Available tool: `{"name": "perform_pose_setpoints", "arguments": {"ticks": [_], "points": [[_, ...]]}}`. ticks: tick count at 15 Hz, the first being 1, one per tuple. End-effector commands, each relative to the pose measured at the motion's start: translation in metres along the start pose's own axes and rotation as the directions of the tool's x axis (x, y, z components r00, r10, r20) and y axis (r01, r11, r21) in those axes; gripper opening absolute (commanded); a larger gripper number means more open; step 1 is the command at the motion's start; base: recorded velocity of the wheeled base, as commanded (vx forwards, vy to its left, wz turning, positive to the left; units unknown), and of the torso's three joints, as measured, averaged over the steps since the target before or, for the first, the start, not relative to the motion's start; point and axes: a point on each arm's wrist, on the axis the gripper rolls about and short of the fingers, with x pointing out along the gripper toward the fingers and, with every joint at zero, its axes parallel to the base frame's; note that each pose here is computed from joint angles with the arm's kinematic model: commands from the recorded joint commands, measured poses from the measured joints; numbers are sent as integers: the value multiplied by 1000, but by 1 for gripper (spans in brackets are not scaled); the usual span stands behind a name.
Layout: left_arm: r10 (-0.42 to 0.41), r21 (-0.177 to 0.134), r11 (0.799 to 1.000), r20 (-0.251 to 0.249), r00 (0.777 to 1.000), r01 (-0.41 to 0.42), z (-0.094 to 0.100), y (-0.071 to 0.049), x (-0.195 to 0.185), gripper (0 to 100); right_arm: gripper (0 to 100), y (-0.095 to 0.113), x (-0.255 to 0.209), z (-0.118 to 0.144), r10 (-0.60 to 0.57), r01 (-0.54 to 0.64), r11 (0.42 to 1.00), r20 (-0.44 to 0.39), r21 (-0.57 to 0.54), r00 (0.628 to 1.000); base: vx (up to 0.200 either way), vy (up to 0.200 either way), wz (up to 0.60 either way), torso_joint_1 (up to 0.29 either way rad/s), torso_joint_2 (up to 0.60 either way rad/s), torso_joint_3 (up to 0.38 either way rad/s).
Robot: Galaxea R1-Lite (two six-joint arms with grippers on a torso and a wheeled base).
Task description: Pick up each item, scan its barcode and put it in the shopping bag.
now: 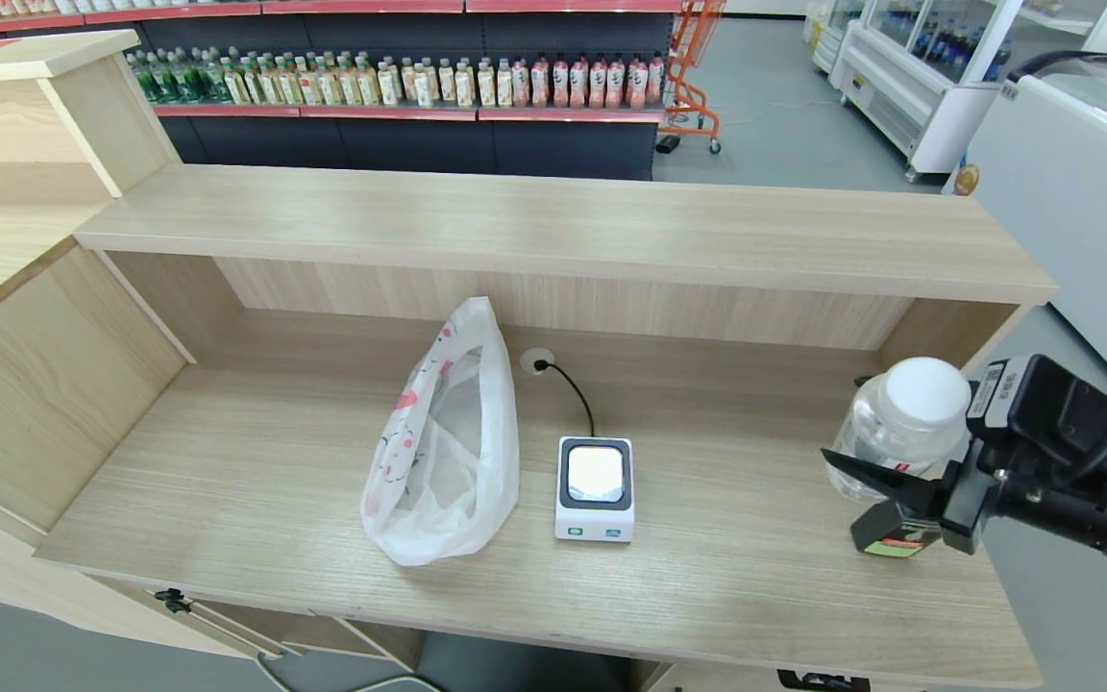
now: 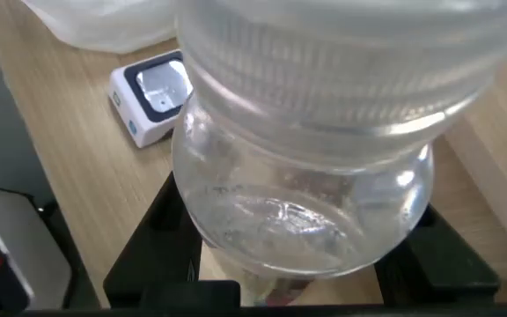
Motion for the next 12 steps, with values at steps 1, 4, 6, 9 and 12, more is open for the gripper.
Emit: {"name": "perform_pose_setpoints", "arguments": {"ticks": [1, 4, 6, 9, 12], "points": [[0, 0, 1000, -1, 1000, 0, 0, 0, 0, 100, 0, -1, 6, -3, 2, -3, 999, -8, -50, 1000, 0, 0, 0, 0, 0, 0], [0, 0, 1000, -1, 1000, 0, 0, 0, 0, 100, 0, -4, 13, 3, 10, -7, 986, 17, -166, 1000, 0, 0, 0, 0, 0, 0], [0, 0, 1000, -1, 1000, 0, 0, 0, 0, 100, 0, -4, 19, 9, 20, -11, 979, 43, -203, 999, 0, 0, 0, 0, 0, 0], [0, 0, 1000, 1, 1000, 0, 0, 0, 0, 100, 0, 5, 29, 14, 75, -56, 966, 68, -253, 995, 0, 0, 0, 0, 0, 0], [0, -2, 1000, 1, 1000, 0, 0, 0, 0, 100, 0, 8, 44, 17, 95, -66, 959, 95, -277, 991, 0, 0, 0, 0, 0, 0]]}}
